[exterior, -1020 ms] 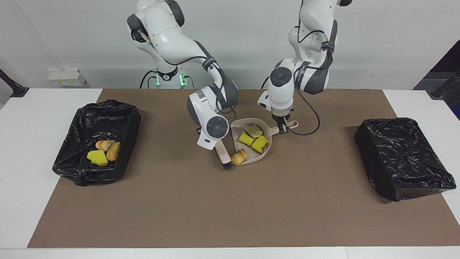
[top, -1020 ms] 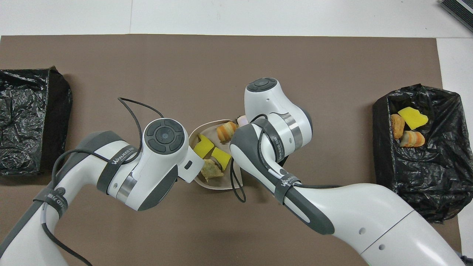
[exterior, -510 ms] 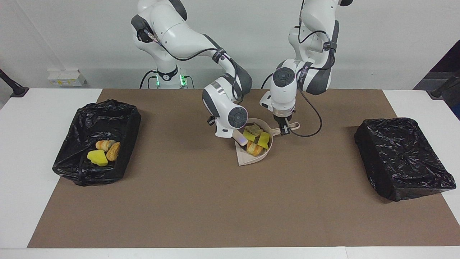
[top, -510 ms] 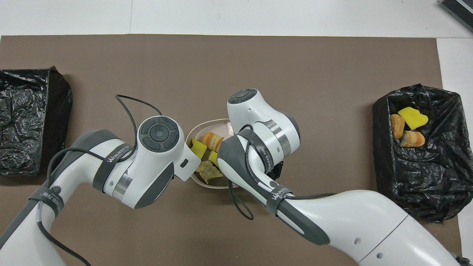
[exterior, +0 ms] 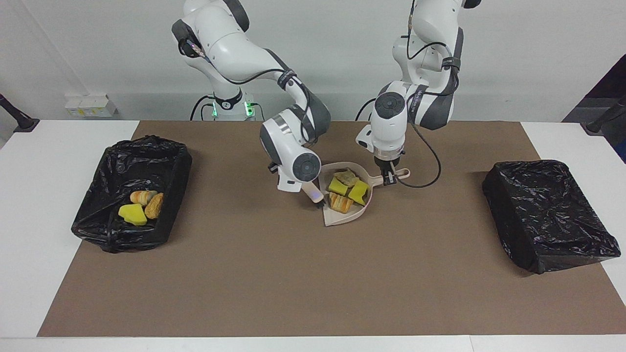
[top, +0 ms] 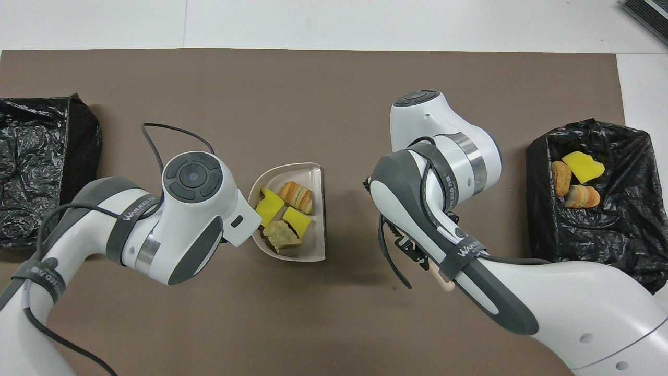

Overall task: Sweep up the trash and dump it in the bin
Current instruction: 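Carry the loaded dustpan to the black bin nearer the left gripper, then tip the dustpan over the black bin with the left gripper, then bring the dustpan back over the table with the left gripper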

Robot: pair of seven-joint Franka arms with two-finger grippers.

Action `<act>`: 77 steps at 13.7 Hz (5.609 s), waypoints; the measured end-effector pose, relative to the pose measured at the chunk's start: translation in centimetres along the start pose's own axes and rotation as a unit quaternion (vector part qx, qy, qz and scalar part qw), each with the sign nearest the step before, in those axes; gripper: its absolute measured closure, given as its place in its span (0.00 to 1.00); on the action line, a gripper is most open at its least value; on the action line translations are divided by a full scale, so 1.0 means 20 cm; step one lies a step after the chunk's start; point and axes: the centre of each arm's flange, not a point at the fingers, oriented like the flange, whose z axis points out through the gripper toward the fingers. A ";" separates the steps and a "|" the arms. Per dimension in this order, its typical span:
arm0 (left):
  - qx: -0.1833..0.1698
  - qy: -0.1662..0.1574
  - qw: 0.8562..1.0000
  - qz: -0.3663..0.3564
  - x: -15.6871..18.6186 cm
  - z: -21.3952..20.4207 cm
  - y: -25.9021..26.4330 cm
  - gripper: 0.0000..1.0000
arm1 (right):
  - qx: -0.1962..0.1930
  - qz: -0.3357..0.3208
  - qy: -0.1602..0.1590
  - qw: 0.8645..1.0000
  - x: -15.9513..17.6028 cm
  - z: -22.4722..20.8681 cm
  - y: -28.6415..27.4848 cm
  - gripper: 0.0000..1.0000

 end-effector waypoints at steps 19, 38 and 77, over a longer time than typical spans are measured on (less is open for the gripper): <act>0.044 0.015 0.998 -0.034 -2.24 -0.66 -0.16 0.69 | 0.092 0.201 0.008 0.975 0.02 0.67 -1.29 0.74; 0.011 -0.279 0.960 -0.017 -2.82 -0.34 -0.40 0.69 | 0.098 0.186 0.022 0.978 0.02 0.79 -1.36 0.74; -0.049 0.041 0.812 -0.580 0.25 -0.26 -0.03 0.69 | 0.113 0.218 0.233 0.941 -0.19 -0.10 0.24 0.00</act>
